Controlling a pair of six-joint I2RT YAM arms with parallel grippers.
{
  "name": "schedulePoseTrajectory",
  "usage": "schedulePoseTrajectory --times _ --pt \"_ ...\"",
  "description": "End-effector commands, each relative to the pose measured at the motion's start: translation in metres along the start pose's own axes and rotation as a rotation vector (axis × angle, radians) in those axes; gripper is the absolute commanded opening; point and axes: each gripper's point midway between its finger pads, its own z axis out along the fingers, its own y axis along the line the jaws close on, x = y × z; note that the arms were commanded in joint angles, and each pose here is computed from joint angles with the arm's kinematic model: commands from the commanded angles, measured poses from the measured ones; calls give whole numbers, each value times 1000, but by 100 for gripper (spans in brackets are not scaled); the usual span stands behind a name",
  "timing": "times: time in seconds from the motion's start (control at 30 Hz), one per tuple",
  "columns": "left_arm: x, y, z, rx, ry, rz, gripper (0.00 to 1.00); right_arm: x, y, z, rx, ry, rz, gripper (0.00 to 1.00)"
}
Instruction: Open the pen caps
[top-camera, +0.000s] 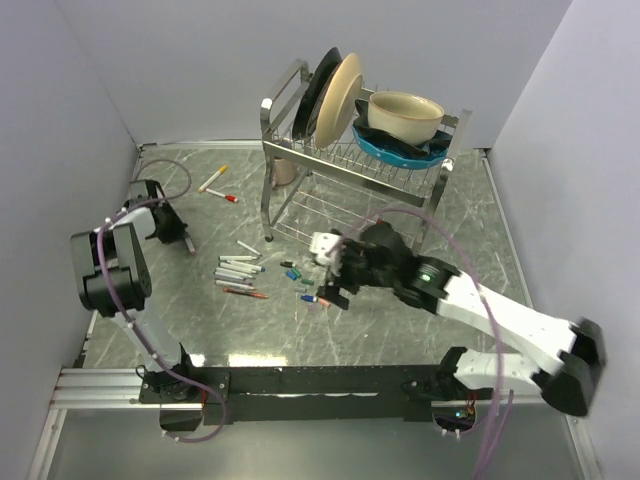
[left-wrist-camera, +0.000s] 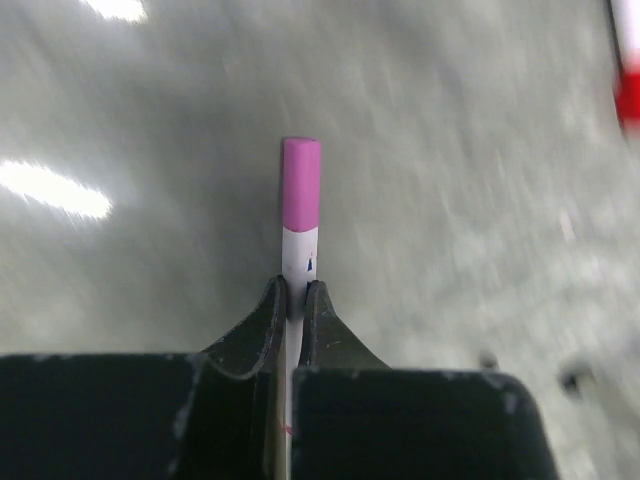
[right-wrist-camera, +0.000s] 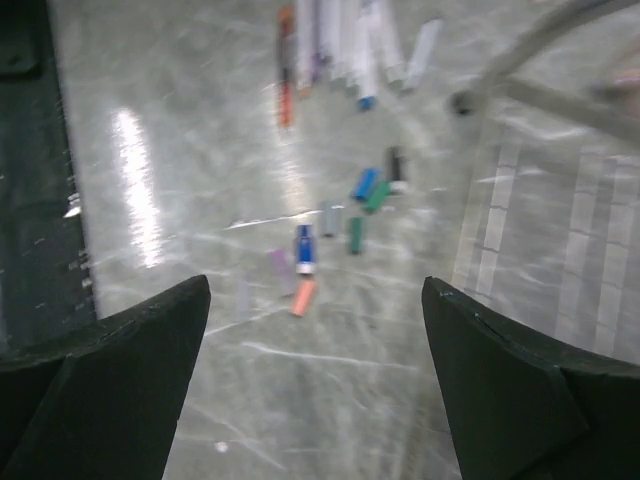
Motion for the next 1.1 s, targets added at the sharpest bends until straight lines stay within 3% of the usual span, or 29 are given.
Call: schedulePoseTrajectory --times 0.0,0.27,0.47,0.67,0.8,1.07 --pt "11 -46 -48 238 -13 -64 1 11 42 20 -277 70 71 93" --pt "57 -68 -115 471 -50 -99 1 10 50 18 -298 31 49 94" --pt "98 -92 -156 638 -6 -85 1 11 57 16 -340 19 28 100" --pt "164 -123 -191 796 151 13 1 19 67 11 -391 -17 -73 100" --pt "215 -131 -215 870 317 116 1 31 72 3 -368 -113 -281 100" --pt "301 -142 -239 951 600 240 1 49 82 -7 -378 -168 -515 100"
